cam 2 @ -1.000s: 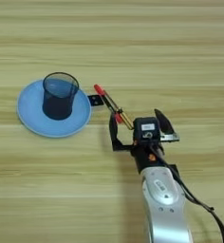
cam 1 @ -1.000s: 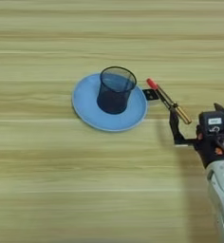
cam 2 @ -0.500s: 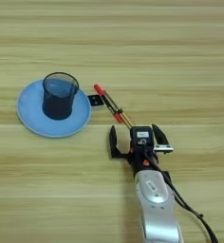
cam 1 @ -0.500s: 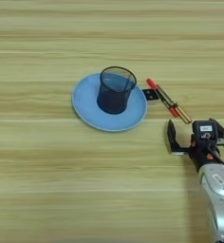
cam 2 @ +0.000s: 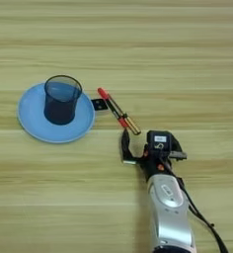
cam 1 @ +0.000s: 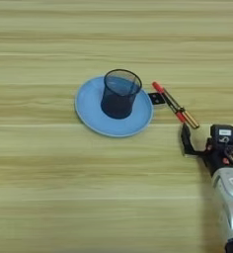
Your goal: Move the objects on the table
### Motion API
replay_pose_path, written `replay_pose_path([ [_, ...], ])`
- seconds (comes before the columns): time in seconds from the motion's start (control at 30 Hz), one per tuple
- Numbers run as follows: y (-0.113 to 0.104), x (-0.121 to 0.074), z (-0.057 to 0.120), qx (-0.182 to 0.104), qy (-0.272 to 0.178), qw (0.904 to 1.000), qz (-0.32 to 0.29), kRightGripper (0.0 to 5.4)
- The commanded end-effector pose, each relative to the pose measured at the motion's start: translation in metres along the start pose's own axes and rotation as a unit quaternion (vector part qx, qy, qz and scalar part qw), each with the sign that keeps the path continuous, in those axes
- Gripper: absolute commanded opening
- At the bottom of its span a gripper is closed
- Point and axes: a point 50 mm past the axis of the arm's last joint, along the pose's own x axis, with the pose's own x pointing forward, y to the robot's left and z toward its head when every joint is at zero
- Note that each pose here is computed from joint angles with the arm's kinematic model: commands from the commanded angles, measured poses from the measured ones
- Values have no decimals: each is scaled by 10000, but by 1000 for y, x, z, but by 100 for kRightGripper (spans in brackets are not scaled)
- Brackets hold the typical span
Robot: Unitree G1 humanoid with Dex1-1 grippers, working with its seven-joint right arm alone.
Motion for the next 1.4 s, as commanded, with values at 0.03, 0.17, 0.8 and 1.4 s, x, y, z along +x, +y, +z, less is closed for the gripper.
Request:
replay_pose_path([
  [0.03, -3, 12, 17, -92, -371, 9991, 168, 535],
  [0.17, -4, 18, 13, -84, -302, 9993, 207, 535],
  [0.8, -5, 27, 3, -65, -88, 9991, 400, 341],
  [1.4, -2, 27, 4, -77, -110, 9985, 532, 131],
])
